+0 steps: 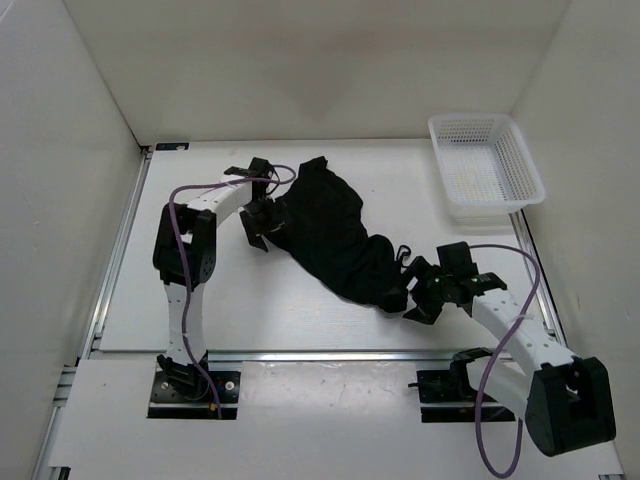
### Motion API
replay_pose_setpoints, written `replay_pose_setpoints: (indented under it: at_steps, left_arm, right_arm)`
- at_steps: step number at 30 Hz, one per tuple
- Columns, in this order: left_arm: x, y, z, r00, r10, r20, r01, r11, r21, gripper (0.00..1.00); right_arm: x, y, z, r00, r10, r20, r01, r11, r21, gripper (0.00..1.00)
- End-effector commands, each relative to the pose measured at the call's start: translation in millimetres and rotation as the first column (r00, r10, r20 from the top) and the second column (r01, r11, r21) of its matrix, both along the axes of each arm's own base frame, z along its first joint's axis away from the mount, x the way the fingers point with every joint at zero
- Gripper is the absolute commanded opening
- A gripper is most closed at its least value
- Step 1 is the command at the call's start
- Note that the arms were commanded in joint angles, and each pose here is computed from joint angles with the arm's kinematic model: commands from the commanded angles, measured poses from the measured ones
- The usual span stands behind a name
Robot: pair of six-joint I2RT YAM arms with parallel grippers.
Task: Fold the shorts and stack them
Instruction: Flatten the shorts out
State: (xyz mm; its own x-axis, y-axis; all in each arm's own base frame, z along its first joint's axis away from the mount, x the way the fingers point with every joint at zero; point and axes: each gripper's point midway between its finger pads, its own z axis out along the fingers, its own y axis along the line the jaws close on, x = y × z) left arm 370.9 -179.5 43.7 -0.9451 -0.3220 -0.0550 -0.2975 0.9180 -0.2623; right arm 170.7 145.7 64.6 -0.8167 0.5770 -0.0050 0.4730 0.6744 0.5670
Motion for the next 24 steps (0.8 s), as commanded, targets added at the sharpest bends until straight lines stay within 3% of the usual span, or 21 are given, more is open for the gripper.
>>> replay_pose_setpoints:
  at_steps: [1, 4, 6, 7, 8, 10, 11, 12, 14, 15, 17, 18, 19, 20, 21, 22, 23, 24]
  left_arm:
    - [19.3, -5.9, -5.7, 0.999, -0.032, 0.03, 0.032, 0.999, -0.013, 0.85]
    - [21.7, -6.7, -16.6, 0.999, -0.032, 0.011, 0.032, 0.999, -0.007, 0.62]
    - [21.7, -6.7, -16.6, 0.999, -0.032, 0.011, 0.032, 0.999, -0.007, 0.53]
    - [26.7, -2.6, -17.7, 1.0, -0.021, 0.016, 0.021, 1.0, 0.001, 0.41]
    - [26.8, -2.5, -17.7, 1.0, -0.021, 0.016, 0.021, 1.0, 0.001, 0.3]
    - [33.1, -0.2, -23.8, 1.0, -0.019, 0.01, 0.02, 1.0, -0.005, 0.1]
    - [31.4, -2.0, -20.9, 1.0, -0.022, 0.001, 0.022, 1.0, -0.016, 0.1]
    - [31.0, -1.9, -23.1, 1.0, -0.022, -0.01, 0.022, 1.0, -0.014, 0.1]
    - [38.9, 11.4, -9.3, 1.0, -0.003, 0.005, 0.003, 1.0, 0.012, 0.1]
    - [44.0, 18.2, -0.6, 1.0, 0.011, 0.024, -0.012, 0.999, 0.03, 0.1]
    - [62.2, 33.0, 43.1, 0.993, 0.04, 0.113, -0.043, 0.999, 0.031, 0.1]
    - [69.6, 38.5, 62.0, 0.987, 0.056, 0.148, -0.06, 0.998, 0.022, 0.1]
    - [91.4, 50.3, 105.9, 0.963, 0.093, 0.253, -0.094, 0.996, -0.008, 0.1]
    - [95.8, 55.2, 125.0, 0.955, 0.108, 0.275, -0.103, 0.994, -0.033, 0.1]
    - [104.4, 58.0, 155.2, 0.933, 0.123, 0.338, -0.104, 0.992, -0.072, 0.1]
    - [121.7, 70.7, 213.5, 0.87, 0.159, 0.466, -0.116, 0.986, -0.119, 0.1]
    - [125.2, 76.9, 235.7, 0.846, 0.174, 0.504, -0.117, 0.983, -0.142, 0.1]
    - [121.1, 78.6, 259.6, 0.829, 0.181, 0.529, -0.095, 0.978, -0.185, 0.1]
  right_arm:
    - [19.3, 21.3, 12.4, 0.997, 0.047, 0.062, -0.053, 0.993, 0.103, 0.85]
    - [25.9, 30.6, 3.7, 0.997, 0.06, 0.053, -0.064, 0.994, 0.089, 0.83]
    - [29.5, 35.0, -5.9, 0.998, 0.05, 0.048, -0.052, 0.997, 0.051, 0.75]
    - [33.6, 37.6, -7.8, 0.997, 0.046, 0.059, -0.049, 0.998, 0.046, 0.7]
    - [34.7, 38.6, -14.3, 0.998, 0.05, 0.035, -0.051, 0.998, 0.027, 0.54]
    - [43.2, 42.9, -14.0, 0.999, 0.044, 0.029, -0.045, 0.999, 0.014, 0.31]
    - [55.9, 44.4, -10.6, 0.999, 0.033, 0.043, -0.033, 0.999, -0.002, 0.09]
    - [62.6, 43.8, -6.9, 0.998, 0.023, 0.051, -0.022, 1.0, -0.017, 0.0]
    - [79.7, 38.0, 5.5, 0.995, 0.018, 0.094, -0.012, 0.998, -0.064, 0.0]
    - [106.0, 37.2, 32.6, 0.983, 0.003, 0.181, 0.01, 0.997, -0.072, 0.0]
    - [139.2, 23.1, 61.5, 0.963, 0.004, 0.268, 0.025, 0.994, -0.102, 0.0]
    - [173.5, 23.6, 114.4, 0.922, -0.011, 0.387, 0.043, 0.996, -0.076, 0.0]
    - [198.0, 8.8, 132.8, 0.902, -0.019, 0.431, 0.063, 0.994, -0.089, 0.0]
    - [210.2, 9.1, 160.2, 0.885, -0.01, 0.465, 0.043, 0.997, -0.06, 0.0]
    - [240.8, 10.4, 222.9, 0.817, -0.017, 0.577, 0.037, 0.999, -0.024, 0.0]
    - [253.3, 2.4, 252.5, 0.778, -0.012, 0.628, 0.036, 0.999, -0.025, 0.0]
    - [255.6, 3.7, 275.4, 0.76, 0.001, 0.65, 0.022, 0.999, -0.027, 0.0]
    - [262.6, 3.0, 328.0, 0.677, 0.003, 0.736, 0.007, 1.0, -0.01, 0.0]
